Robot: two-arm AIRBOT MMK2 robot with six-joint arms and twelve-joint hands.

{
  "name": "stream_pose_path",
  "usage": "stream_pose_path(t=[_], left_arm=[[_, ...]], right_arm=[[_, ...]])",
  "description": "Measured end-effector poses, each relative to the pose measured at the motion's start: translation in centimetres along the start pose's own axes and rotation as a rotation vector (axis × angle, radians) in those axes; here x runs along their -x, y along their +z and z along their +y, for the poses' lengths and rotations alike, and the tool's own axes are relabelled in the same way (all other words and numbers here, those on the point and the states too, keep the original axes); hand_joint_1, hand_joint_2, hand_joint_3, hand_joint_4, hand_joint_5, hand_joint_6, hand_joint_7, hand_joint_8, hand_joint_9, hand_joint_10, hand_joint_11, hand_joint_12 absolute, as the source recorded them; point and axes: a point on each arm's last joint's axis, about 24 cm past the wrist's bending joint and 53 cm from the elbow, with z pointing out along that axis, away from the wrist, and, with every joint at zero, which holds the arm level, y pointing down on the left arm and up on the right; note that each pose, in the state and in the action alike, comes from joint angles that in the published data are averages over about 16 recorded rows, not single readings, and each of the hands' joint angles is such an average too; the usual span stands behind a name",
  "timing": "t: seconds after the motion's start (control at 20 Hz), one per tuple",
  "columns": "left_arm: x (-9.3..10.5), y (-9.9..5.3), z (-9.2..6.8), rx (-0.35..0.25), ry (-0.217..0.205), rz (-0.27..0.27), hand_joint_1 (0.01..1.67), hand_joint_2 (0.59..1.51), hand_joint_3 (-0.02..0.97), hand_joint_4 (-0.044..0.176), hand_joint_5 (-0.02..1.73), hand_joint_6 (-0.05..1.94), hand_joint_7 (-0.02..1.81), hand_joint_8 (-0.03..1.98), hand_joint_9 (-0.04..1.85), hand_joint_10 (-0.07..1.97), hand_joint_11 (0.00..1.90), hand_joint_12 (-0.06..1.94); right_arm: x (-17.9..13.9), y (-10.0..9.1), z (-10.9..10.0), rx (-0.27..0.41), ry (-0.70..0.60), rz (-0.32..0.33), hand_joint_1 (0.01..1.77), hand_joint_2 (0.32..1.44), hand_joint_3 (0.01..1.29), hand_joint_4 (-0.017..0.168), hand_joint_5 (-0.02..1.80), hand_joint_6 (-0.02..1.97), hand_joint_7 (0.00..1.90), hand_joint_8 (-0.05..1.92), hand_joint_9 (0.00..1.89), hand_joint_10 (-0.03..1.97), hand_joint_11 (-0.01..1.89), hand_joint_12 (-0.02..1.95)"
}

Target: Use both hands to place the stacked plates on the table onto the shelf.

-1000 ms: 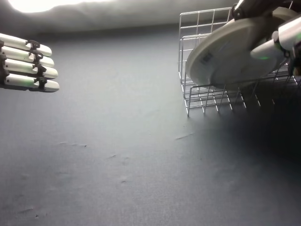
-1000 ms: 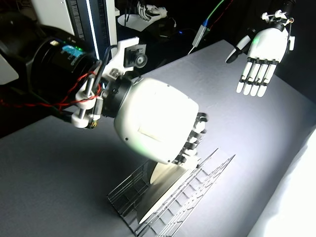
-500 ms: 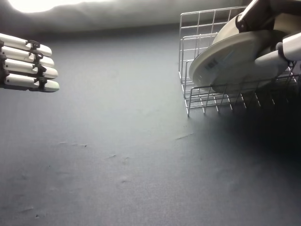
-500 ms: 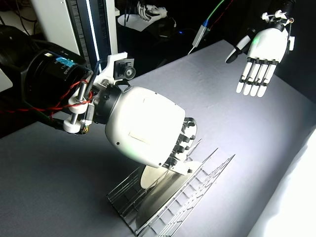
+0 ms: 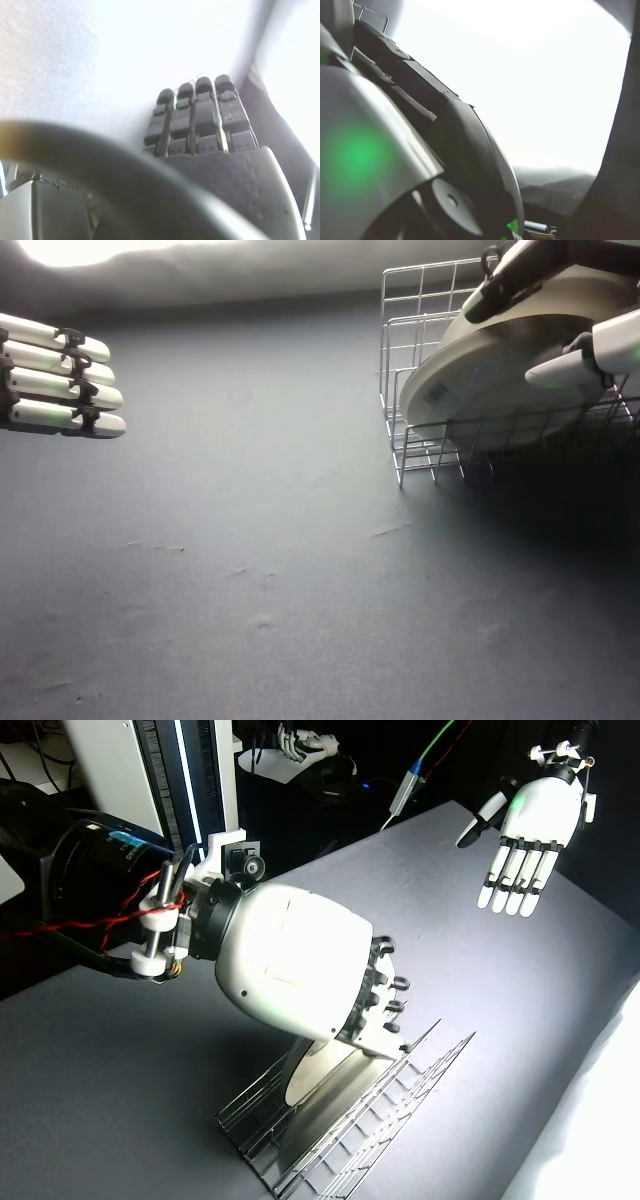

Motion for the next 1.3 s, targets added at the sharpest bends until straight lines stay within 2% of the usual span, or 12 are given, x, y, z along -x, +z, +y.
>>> stream_pose_path(t=[0.2,0.5,0.8,1.0,1.3], left_arm=[[0.0,0.1,-0.2,-0.005,-0.002,0.000,0.01,1.037,0.018,-0.002,0.02,0.01,0.01,0.00,0.02,0.01,0.01,0.01],[-0.2,0.0,-0.1,-0.007,-0.010,0.006,0.01,1.037,0.018,-0.002,0.02,0.01,0.01,0.00,0.02,0.01,0.01,0.01],[-0.6,-0.1,0.5,0.001,-0.019,0.015,0.01,1.047,0.018,-0.002,0.04,0.01,0.04,0.00,0.03,0.01,0.02,0.02],[-0.9,-0.2,0.9,0.009,-0.025,0.021,0.05,1.091,0.016,-0.002,0.14,0.14,0.14,0.12,0.12,0.19,0.09,0.30],[-1.1,-0.2,1.3,0.016,-0.029,0.025,0.08,1.123,0.015,-0.002,0.21,0.23,0.22,0.20,0.19,0.30,0.13,0.49]], right_arm=[[-0.3,0.1,2.2,0.084,-0.127,0.006,1.07,1.01,0.01,-0.003,0.68,0.02,0.70,0.01,0.66,0.04,0.17,1.10],[-2.0,-0.3,6.1,0.259,-0.380,0.037,0.99,1.00,0.01,0.002,0.50,0.02,0.50,0.01,0.48,0.01,0.05,0.96],[-5.2,-1.8,9.0,0.452,-0.613,0.092,0.90,0.99,0.01,0.004,0.37,0.02,0.37,0.01,0.36,0.02,0.02,0.83],[-6.8,-2.9,9.9,0.546,-0.698,0.117,0.83,1.00,0.01,0.005,0.41,0.07,0.41,0.09,0.40,0.13,0.09,0.93],[-7.9,-3.9,10.3,0.617,-0.750,0.135,0.76,1.01,0.01,0.004,0.44,0.10,0.46,0.14,0.44,0.20,0.14,1.01]])
